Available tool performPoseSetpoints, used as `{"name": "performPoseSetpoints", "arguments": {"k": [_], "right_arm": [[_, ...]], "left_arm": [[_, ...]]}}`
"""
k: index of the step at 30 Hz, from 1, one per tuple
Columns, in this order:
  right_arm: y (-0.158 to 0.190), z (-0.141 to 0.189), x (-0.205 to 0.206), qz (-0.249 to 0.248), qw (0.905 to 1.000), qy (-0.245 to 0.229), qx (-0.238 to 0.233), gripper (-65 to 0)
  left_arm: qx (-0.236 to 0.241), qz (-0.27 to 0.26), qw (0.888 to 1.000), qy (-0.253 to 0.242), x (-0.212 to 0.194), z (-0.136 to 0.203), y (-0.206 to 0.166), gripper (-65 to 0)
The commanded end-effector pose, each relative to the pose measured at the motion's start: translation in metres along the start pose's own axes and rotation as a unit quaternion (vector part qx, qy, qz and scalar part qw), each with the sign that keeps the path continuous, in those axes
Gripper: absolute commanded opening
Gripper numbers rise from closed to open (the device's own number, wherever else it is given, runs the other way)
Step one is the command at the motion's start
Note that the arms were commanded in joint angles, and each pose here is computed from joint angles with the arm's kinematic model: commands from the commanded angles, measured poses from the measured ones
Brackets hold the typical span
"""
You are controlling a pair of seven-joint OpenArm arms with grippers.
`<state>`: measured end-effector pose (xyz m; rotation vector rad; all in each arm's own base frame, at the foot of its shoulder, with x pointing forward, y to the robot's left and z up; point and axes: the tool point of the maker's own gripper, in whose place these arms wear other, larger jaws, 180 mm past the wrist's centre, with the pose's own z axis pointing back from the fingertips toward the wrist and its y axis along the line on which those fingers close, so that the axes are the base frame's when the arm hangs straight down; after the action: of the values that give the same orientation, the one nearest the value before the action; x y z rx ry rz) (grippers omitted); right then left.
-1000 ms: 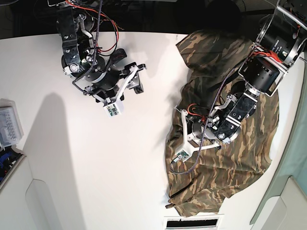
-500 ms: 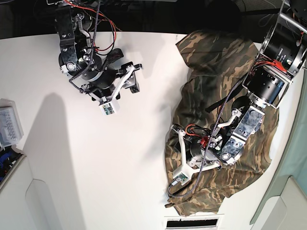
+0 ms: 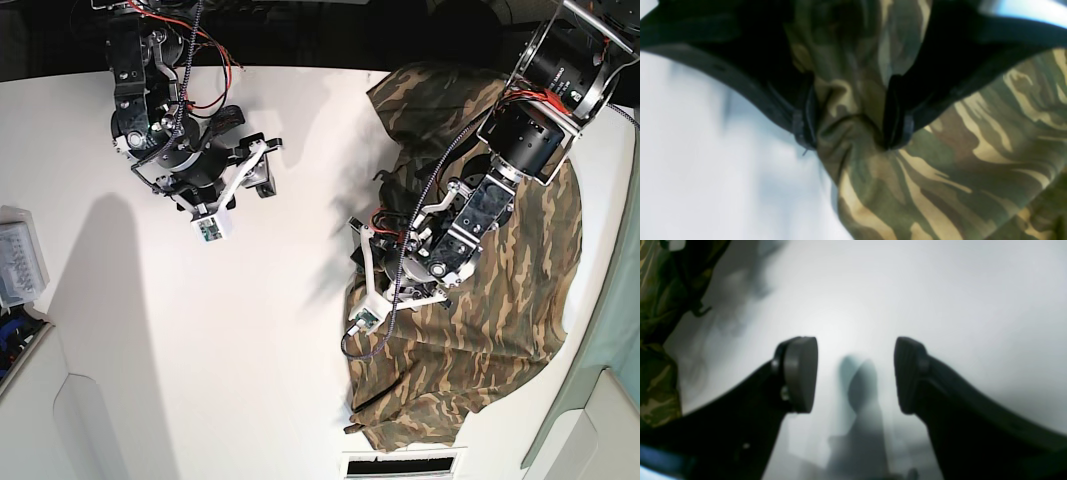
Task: Layout the t-shirt on the table in an organized manner, then fold the t-shirt properly
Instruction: 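Grasp the shirt with the left gripper and drag it across the table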
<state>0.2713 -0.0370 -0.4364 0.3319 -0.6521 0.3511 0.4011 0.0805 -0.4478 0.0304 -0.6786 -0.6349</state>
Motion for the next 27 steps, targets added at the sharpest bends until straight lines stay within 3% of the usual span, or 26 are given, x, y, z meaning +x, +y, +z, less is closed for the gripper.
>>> {"name": "performPoseSetpoints", "arguments": {"k": [1,4,5,8,11,15,19,22,25,27], "right_arm": [[0.001,0.003,0.017,0.002,0.9996,-0.028,0.004,-29.4],[0.001,0.003,0.018,0.0,0.9995,-0.03,0.006,-29.4],[0.001,0.003,0.018,0.0,0.9995,-0.031,0.006,-29.4],[0.001,0.003,0.018,0.0,0.9995,-0.031,0.006,-29.4],[0.001,0.003,0.019,0.001,0.9995,-0.031,0.006,-29.4],[0.0,0.003,0.018,0.0,0.9995,-0.031,0.005,-29.4],[-0.004,0.004,0.019,-0.004,0.9995,-0.033,0.0,-29.4],[-0.015,0.007,0.017,-0.015,0.9992,-0.034,-0.012,-29.4],[-0.027,0.012,0.019,-0.043,0.9979,-0.046,-0.019,-29.4],[-0.033,0.015,0.023,-0.065,0.9959,-0.061,-0.017,-29.4]], "left_arm": [[0.015,-0.003,1.0,-0.012,0.014,0.003,0.013,-37.3],[0.014,-0.002,1.0,-0.013,0.014,0.003,0.012,-62.7],[0.011,0.0,1.0,-0.014,0.015,0.002,0.01,-65.0],[-0.005,-0.01,1.0,-0.022,0.021,0.003,0.002,-65.0],[-0.06,-0.037,0.996,-0.051,0.041,0.013,-0.021,-65.0],[-0.113,-0.062,0.986,-0.103,0.081,0.043,-0.049,-65.0],[-0.136,-0.095,0.974,-0.153,0.112,0.081,-0.059,-65.0],[-0.1,-0.117,0.965,-0.211,0.136,0.112,-0.037,-65.0],[0.002,-0.057,0.968,-0.245,0.145,0.128,0.04,-65.0],[0.043,-0.027,0.972,-0.229,0.128,0.126,0.083,-65.0]]}}
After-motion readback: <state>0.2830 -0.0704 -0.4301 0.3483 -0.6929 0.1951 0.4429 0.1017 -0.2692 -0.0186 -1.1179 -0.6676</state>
